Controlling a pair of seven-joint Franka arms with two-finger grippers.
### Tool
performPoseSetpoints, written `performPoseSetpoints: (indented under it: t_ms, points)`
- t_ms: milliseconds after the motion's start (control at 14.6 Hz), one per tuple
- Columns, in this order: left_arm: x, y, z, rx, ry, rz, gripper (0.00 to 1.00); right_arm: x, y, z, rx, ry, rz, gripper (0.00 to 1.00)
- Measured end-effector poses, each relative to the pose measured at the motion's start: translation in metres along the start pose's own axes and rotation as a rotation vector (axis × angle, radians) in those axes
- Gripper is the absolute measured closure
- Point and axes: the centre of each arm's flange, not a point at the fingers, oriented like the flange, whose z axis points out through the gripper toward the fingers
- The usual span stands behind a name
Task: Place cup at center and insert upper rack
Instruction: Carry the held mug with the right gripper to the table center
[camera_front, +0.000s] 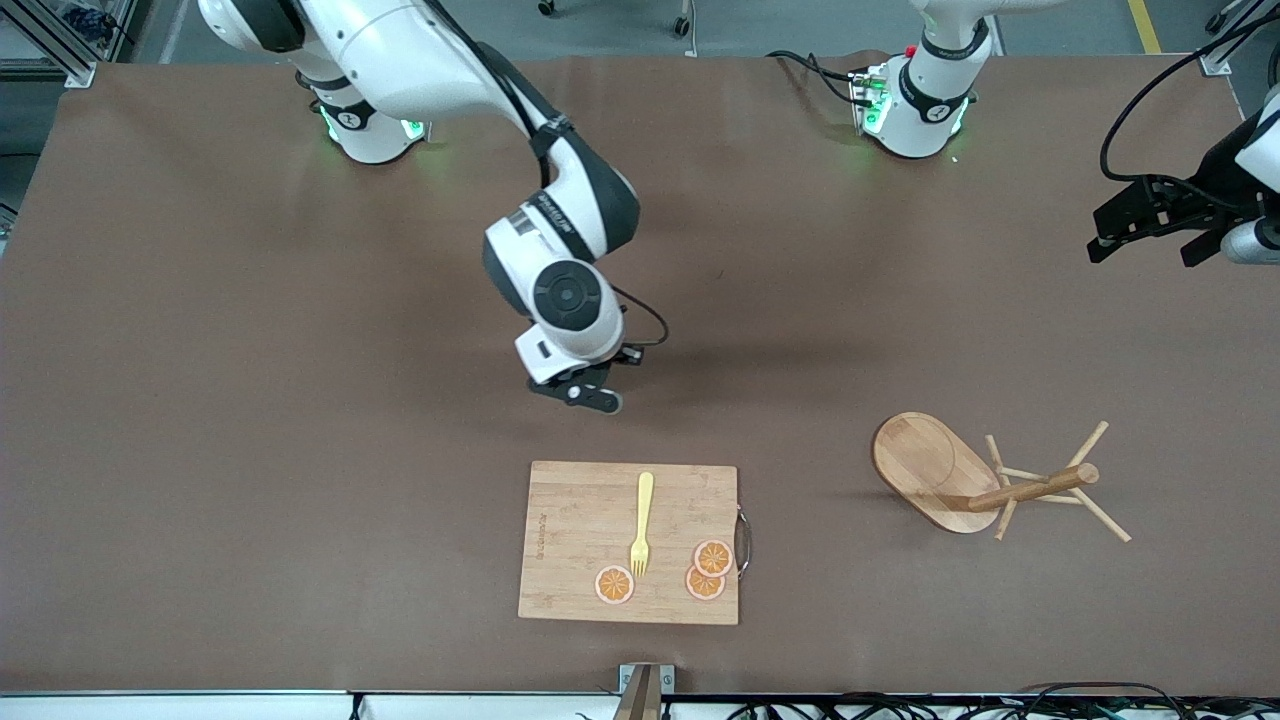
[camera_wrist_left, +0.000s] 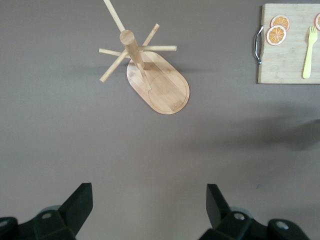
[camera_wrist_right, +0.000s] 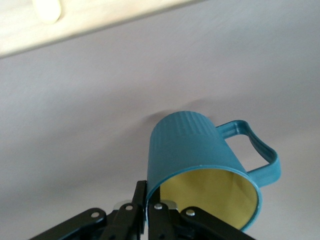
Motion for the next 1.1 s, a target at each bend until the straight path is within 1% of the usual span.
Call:
performPoseSetpoints:
  t_ms: [274, 479, 685, 821, 1095]
  points:
    - [0.000, 0.000, 0.000, 0.000, 0.000, 0.000, 0.00, -0.057, -0.053, 0.038, 0.049, -0.025, -0.037, 0.95]
    - [0.000, 0.000, 0.000, 0.000, 0.000, 0.000, 0.00, -0.091, -0.082, 0.039, 0.072, -0.018, -0.068, 0.95]
    - [0.000, 0.000, 0.000, 0.000, 0.000, 0.000, 0.00, -0.103, -0.093, 0.033, 0.087, -0.013, -0.089, 0.95]
    - [0.000, 0.000, 0.000, 0.000, 0.000, 0.000, 0.00, -0.109, -0.096, 0.037, 0.087, -0.018, -0.096, 0.95]
    - [0.000, 0.001, 0.000, 0.000, 0.000, 0.001, 0.00, -0.113, -0.101, 0.047, 0.097, -0.017, -0.080, 0.95]
